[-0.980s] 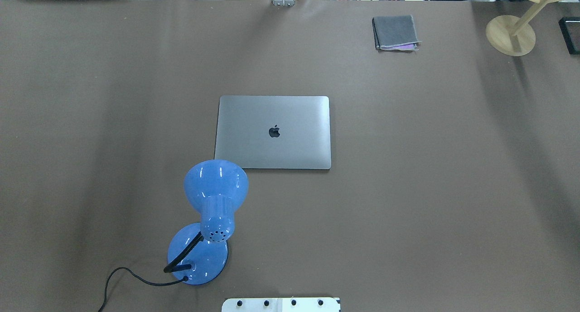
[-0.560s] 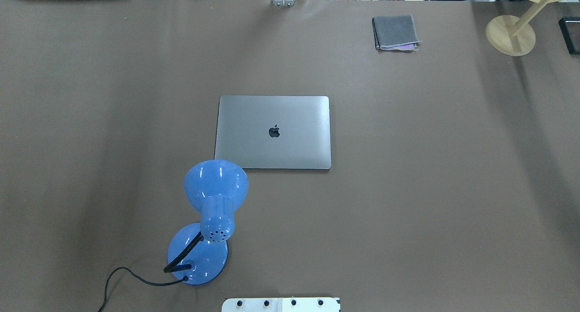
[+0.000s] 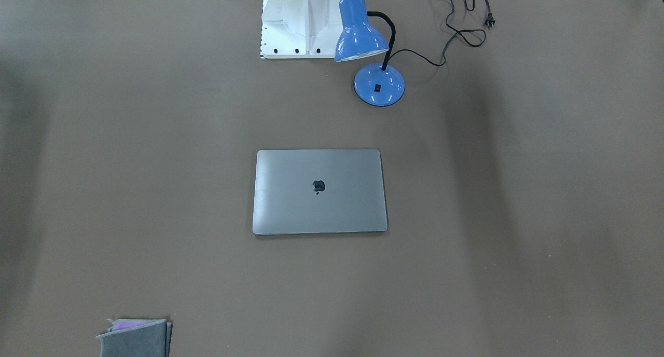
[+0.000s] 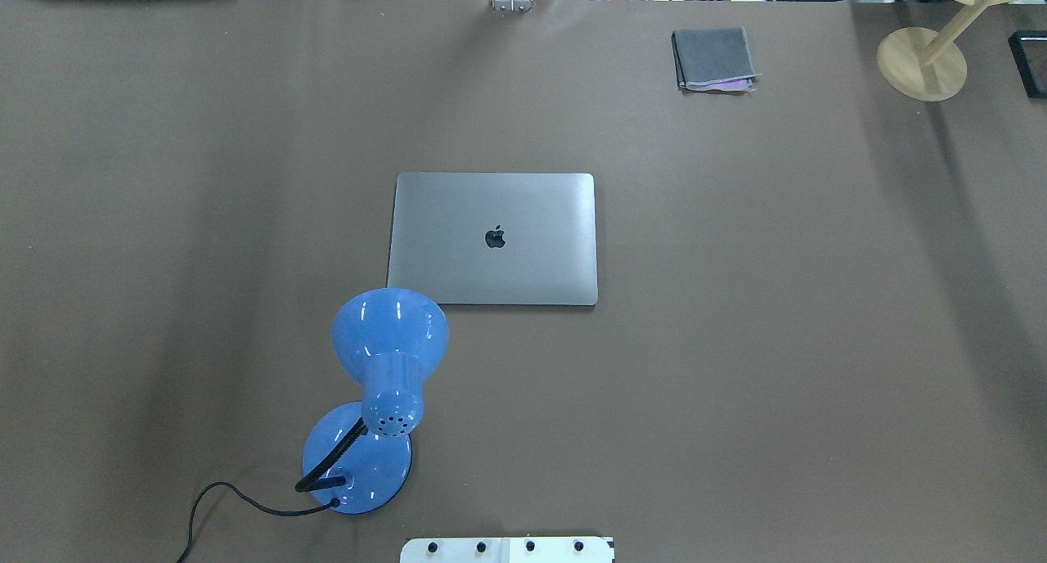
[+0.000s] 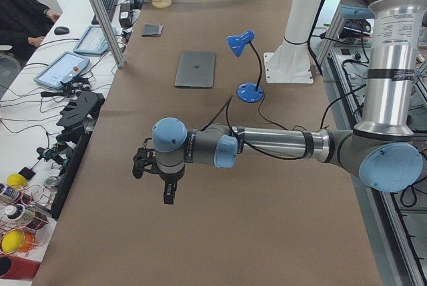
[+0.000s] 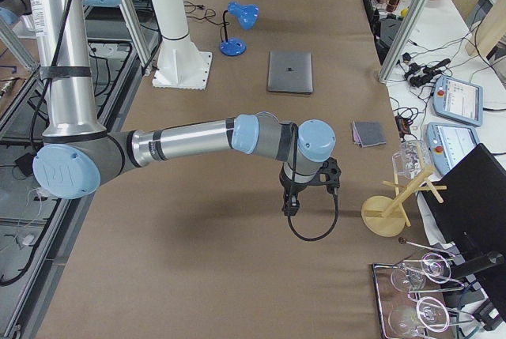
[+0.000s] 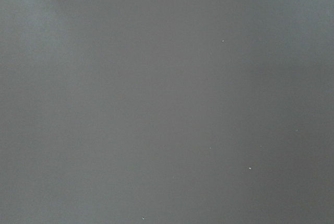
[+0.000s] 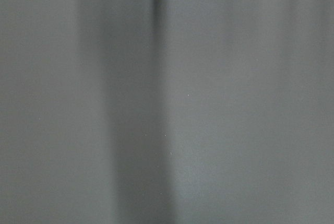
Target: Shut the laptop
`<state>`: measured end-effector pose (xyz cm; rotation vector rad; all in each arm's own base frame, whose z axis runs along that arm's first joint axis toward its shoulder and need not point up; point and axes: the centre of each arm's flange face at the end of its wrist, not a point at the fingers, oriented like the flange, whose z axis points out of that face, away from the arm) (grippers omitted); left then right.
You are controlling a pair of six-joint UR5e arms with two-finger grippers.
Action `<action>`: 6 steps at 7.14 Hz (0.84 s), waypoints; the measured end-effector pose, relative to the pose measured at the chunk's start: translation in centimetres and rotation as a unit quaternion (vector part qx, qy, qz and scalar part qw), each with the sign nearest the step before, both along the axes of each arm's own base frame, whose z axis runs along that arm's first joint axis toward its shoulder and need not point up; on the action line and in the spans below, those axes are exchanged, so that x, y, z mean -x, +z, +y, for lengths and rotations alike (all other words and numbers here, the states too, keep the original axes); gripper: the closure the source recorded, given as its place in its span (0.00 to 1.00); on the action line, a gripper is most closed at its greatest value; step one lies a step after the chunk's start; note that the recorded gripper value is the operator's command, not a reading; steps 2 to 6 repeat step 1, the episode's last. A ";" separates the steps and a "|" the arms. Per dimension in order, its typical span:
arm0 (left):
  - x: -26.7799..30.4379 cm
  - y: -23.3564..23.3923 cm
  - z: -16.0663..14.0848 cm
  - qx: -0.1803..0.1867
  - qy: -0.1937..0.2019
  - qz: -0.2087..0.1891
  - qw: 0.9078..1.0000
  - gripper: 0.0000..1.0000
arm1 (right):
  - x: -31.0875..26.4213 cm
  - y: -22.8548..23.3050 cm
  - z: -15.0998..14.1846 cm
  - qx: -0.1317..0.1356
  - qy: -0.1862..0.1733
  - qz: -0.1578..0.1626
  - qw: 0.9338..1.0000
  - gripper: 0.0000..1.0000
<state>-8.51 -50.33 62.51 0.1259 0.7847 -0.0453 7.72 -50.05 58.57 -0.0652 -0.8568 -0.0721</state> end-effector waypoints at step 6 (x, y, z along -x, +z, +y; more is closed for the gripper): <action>0.0 0.1 0.1 0.001 0.000 0.001 1.000 0.02 | 0.0 -0.1 0.0 0.000 0.001 0.000 1.000 0.00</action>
